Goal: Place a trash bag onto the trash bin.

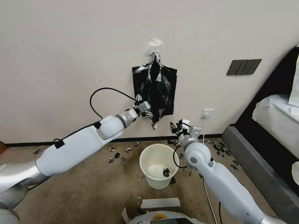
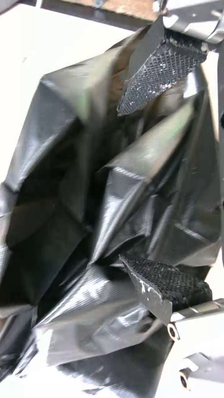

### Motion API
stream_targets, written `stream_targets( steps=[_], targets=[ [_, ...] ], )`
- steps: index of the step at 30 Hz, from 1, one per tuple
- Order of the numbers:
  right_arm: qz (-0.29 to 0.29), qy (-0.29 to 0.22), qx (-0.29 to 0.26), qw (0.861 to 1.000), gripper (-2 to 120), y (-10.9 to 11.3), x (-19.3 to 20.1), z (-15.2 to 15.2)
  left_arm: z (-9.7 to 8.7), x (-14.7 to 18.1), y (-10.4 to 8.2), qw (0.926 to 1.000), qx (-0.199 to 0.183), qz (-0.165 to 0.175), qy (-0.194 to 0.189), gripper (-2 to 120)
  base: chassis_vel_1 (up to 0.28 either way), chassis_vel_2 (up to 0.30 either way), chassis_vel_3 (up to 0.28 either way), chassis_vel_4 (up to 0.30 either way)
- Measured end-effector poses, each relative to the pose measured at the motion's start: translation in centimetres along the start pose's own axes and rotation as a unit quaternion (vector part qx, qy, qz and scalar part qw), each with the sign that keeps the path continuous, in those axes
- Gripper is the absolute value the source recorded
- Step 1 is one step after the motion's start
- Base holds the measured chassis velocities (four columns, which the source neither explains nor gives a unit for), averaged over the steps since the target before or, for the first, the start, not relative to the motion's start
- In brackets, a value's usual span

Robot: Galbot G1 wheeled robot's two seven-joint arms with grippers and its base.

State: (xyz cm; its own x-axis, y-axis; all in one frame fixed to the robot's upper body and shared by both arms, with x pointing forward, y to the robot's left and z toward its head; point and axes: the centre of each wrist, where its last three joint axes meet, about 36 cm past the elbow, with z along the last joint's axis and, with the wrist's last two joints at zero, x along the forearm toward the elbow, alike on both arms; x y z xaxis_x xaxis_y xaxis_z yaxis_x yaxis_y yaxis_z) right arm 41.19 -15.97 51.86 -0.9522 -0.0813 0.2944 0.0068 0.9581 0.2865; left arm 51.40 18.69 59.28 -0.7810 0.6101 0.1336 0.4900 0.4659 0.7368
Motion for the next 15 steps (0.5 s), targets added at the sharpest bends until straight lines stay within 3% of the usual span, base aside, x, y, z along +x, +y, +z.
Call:
stream_targets(
  steps=[8,15],
  targets=[
    [0.001,0.001,-0.003,1.000,36,0.0,0.1,0.1,-0.9,-0.2,-0.5,0.9997,-0.011,-0.008,0.022,88,0.000,0.000,0.000,0.000],
    [0.004,-0.003,-0.008,1.000,34,-0.4,0.0,0.0,-3.2,-1.0,-1.2,0.9976,-0.032,-0.041,0.047,85,0.000,0.000,0.000,0.000]
  ],
)
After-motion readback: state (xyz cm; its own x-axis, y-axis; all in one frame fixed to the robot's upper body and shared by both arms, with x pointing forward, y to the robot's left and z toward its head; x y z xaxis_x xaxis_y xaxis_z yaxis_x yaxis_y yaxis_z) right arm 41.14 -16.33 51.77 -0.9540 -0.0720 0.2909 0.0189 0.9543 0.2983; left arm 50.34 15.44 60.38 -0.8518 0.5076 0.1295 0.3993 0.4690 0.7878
